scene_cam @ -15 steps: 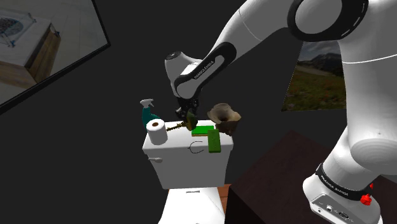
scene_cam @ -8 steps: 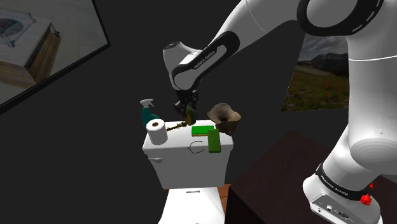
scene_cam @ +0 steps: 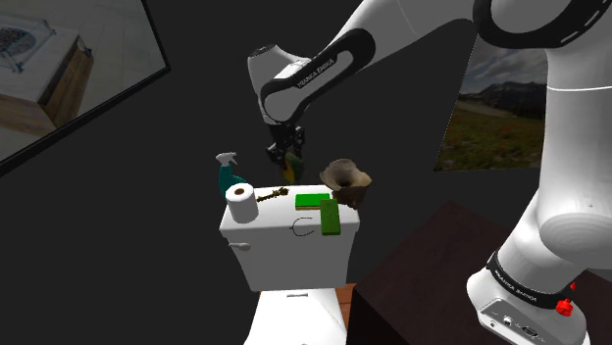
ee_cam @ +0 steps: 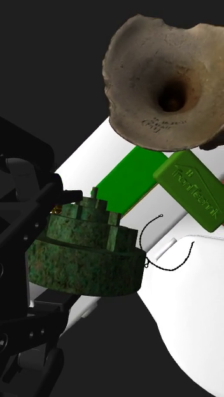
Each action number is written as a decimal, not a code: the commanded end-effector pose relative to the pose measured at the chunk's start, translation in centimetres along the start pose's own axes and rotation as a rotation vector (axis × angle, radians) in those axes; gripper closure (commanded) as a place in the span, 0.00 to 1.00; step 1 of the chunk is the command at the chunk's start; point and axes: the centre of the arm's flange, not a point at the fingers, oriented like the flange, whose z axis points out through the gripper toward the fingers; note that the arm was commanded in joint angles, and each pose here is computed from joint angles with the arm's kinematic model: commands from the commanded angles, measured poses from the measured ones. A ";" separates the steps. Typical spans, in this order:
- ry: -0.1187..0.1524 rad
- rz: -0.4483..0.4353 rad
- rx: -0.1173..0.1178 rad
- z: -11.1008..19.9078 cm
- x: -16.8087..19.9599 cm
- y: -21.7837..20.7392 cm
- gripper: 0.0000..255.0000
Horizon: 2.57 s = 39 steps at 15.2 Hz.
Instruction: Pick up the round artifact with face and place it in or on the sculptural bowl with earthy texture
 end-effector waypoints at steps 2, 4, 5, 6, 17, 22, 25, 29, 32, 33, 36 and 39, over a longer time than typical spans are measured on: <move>0.000 0.000 0.000 -1.6 0.0 0.2 1.00; 0.000 0.000 0.000 -2.6 0.0 0.4 1.00; 0.000 0.000 0.000 -3.1 0.0 0.5 1.00; 0.000 0.000 0.000 -3.6 0.0 0.5 1.00; 0.000 0.000 0.000 -3.3 -5.3 14.1 1.00; 0.000 0.000 0.000 -2.7 -7.0 18.3 1.00; 0.000 0.000 0.000 -1.1 -7.0 18.1 1.00; 0.000 0.000 0.000 1.0 -7.0 17.8 1.00; 0.000 0.000 0.000 2.6 -7.0 17.5 1.00; 0.000 0.000 0.000 3.1 -7.0 17.4 1.00; 0.000 0.000 0.000 4.6 -7.0 17.2 1.00; 0.000 0.000 0.000 6.1 -7.0 17.0 1.00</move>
